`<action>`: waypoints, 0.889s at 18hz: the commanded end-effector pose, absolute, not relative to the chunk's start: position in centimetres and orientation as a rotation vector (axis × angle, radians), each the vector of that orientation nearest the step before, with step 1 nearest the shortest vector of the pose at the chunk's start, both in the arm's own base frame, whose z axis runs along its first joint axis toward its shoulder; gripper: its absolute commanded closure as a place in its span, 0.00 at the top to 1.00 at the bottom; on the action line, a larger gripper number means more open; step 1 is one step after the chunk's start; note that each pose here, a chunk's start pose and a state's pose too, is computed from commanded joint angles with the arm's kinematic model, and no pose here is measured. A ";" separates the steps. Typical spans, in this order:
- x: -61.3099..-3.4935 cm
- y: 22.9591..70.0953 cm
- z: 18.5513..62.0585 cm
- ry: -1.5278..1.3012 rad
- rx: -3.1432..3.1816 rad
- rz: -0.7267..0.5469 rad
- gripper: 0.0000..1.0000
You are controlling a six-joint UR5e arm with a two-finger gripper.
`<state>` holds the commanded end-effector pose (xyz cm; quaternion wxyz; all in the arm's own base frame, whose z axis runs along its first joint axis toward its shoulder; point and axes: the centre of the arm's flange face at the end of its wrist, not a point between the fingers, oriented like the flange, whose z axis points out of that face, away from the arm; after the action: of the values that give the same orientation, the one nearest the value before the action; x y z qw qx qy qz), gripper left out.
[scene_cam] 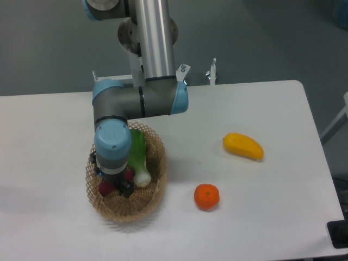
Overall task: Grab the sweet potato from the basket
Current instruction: 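Lower the gripper into the basket and close on the purple sweet potato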
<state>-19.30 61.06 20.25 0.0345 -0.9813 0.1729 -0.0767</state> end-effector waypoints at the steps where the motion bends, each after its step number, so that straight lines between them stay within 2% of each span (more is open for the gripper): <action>1: -19.3 61.1 20.1 0.530 -3.021 -0.237 0.79; 4: -19.3 61.0 20.3 0.528 -3.020 -0.233 0.44; 6: -19.3 61.0 20.4 0.526 -3.022 -0.231 0.27; 9: -19.3 60.9 21.4 0.526 -3.011 -0.215 0.06; 10: -19.3 60.9 21.9 0.526 -3.005 -0.205 0.02; 16: -19.8 61.0 24.4 0.521 -2.973 -0.163 0.02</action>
<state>-19.75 61.04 24.44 0.0594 -0.9818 0.1719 -0.0539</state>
